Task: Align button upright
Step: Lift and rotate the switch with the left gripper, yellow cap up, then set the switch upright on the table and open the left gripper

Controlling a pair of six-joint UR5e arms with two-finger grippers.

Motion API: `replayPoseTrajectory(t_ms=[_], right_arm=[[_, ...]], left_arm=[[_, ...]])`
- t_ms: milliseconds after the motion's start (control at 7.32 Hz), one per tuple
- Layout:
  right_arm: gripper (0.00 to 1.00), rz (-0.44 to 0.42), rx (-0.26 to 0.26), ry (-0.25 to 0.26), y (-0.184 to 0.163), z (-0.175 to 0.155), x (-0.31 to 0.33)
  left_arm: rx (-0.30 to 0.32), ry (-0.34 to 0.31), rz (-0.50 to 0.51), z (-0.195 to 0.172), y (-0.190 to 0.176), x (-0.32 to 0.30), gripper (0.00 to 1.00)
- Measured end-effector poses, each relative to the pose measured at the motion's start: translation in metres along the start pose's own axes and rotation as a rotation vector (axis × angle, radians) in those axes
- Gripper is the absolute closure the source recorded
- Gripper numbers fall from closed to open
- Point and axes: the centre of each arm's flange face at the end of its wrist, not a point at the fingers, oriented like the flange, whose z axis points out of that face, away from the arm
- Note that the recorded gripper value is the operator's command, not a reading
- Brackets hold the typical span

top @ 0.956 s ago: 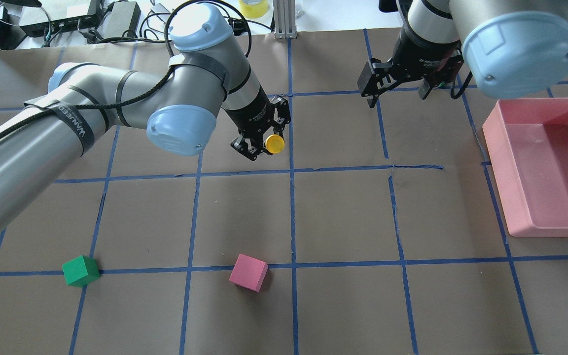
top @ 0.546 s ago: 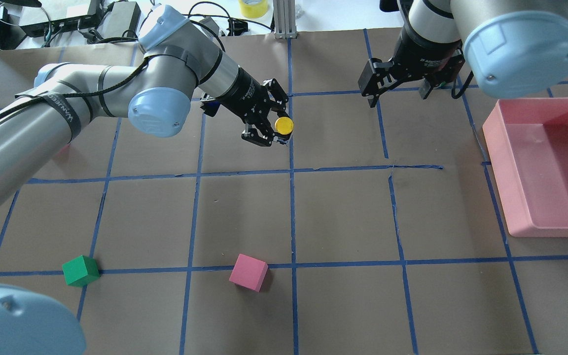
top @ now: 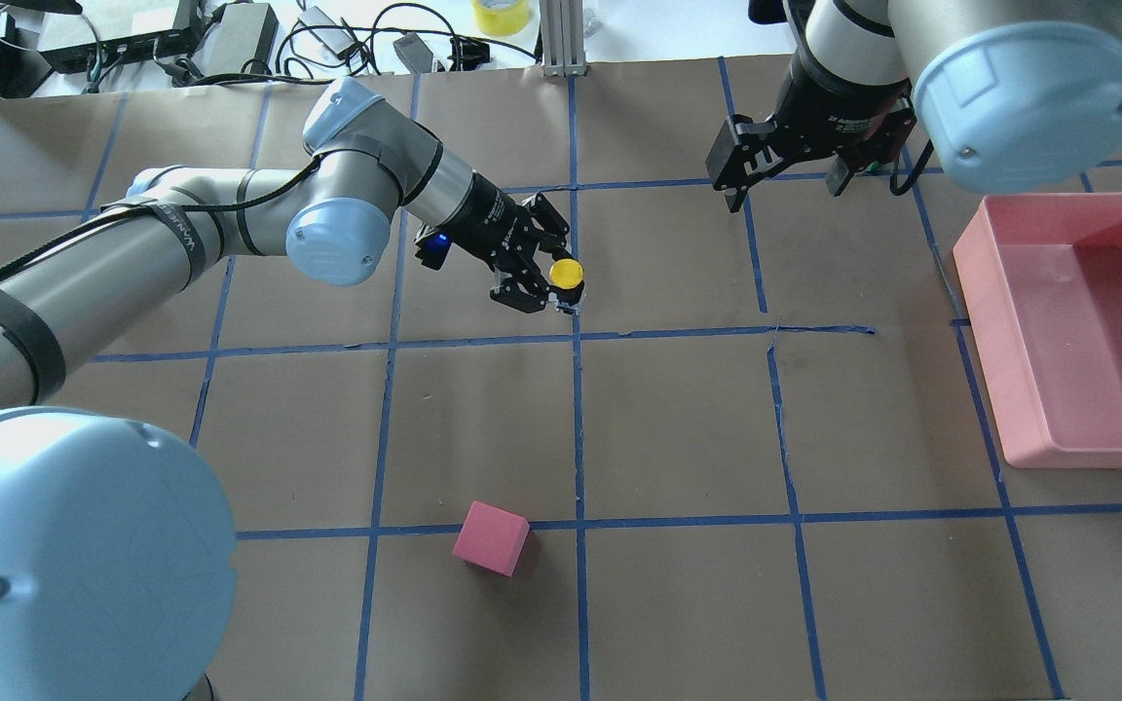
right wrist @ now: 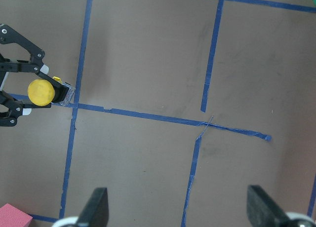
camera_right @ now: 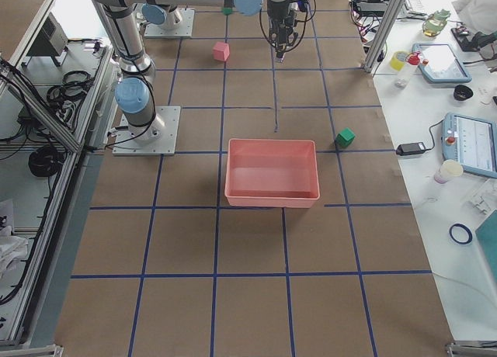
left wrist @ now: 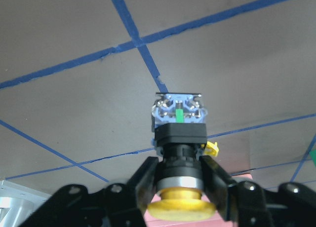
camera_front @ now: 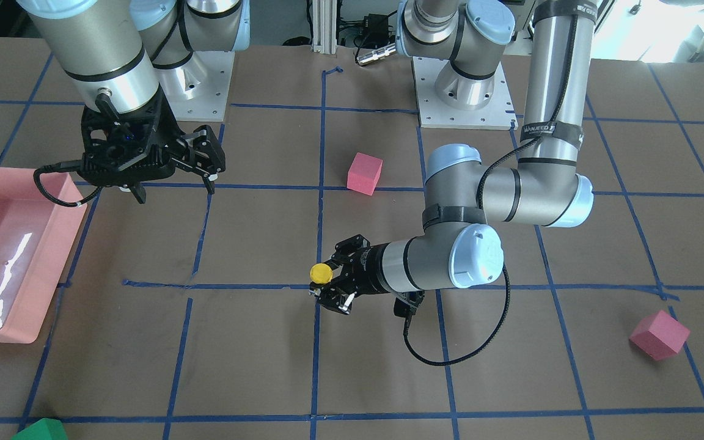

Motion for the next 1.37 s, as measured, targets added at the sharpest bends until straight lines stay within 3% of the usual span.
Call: replayPoseTrajectory(t_ms=[273, 410, 546, 956, 1366], right_arm=[[0.0, 0.0, -0.003, 0.0, 0.0, 0.001, 0.0], [0.0, 0.0, -0.004, -0.001, 0.0, 0.002, 0.0], [0.0, 0.001, -0.004, -0.002, 0.0, 0.002, 0.0], [0.0, -0.001, -0.012, 0.003, 0.002, 0.002, 0.001], [0.0, -0.003, -0.011, 0.002, 0.0, 0.003, 0.001]], left_arm=[[-0.004, -0.014, -0.009, 0.011, -0.01, 0.001, 0.99], [-0.005, -0.016, -0.012, 0.013, -0.011, 0.0, 0.14], [-0.006, -0.018, -0.015, 0.014, -0.012, 0.0, 0.0], [-0.009, 0.004, 0.012, 0.003, 0.001, 0.002, 0.0], [0.076, 0.128, 0.161, -0.084, 0.078, 0.013, 0.0]])
